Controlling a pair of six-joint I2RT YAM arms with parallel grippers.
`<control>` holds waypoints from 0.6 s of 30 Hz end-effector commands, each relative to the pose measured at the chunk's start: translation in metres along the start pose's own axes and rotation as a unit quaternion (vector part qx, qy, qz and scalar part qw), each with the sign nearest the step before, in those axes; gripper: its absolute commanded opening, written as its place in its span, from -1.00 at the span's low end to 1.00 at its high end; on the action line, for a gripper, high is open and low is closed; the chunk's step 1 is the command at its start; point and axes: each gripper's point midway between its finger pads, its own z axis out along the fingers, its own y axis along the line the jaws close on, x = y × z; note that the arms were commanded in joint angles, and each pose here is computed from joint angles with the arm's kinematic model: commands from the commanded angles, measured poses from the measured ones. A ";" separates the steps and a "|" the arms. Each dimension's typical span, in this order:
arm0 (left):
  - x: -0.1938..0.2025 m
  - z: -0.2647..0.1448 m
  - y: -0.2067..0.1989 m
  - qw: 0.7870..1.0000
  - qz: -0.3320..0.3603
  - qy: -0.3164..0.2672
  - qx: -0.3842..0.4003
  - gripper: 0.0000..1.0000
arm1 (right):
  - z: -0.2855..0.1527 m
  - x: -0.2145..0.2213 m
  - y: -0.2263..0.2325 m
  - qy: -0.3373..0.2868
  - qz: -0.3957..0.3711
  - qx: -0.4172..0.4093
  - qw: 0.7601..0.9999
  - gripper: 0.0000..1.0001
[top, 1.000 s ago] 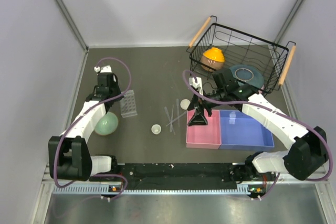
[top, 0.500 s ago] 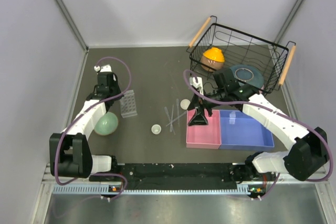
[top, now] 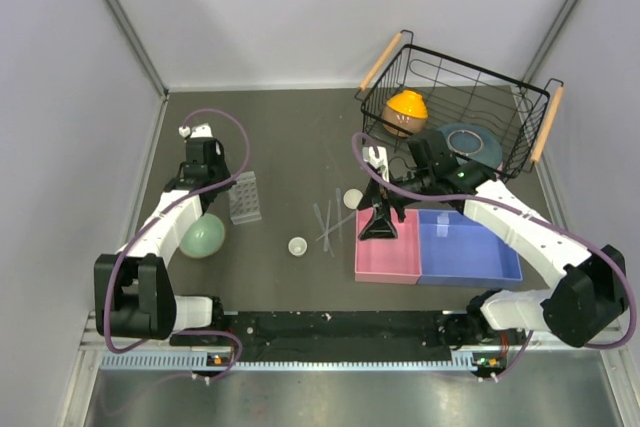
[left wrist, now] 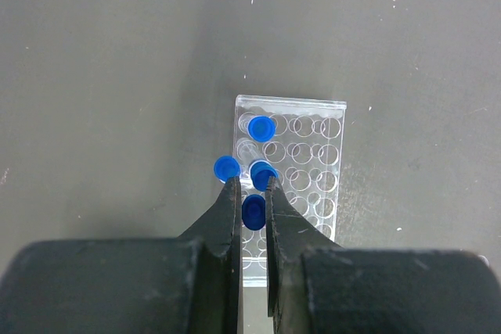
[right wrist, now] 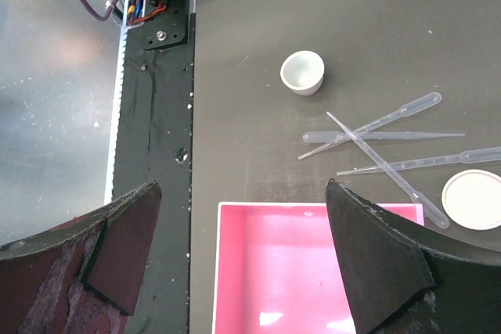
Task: Organize the chemistry lab equipment
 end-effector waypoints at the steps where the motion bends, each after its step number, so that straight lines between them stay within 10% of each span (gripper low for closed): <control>1: 0.002 -0.004 0.010 1.000 -0.003 -0.001 -0.019 -1.00 | -0.006 -0.013 0.006 -0.025 -0.031 -0.006 0.999 0.74; 18: 0.019 0.005 0.009 0.999 -0.005 0.036 -0.019 -0.99 | -0.008 -0.015 0.008 -0.029 -0.034 -0.006 0.999 0.74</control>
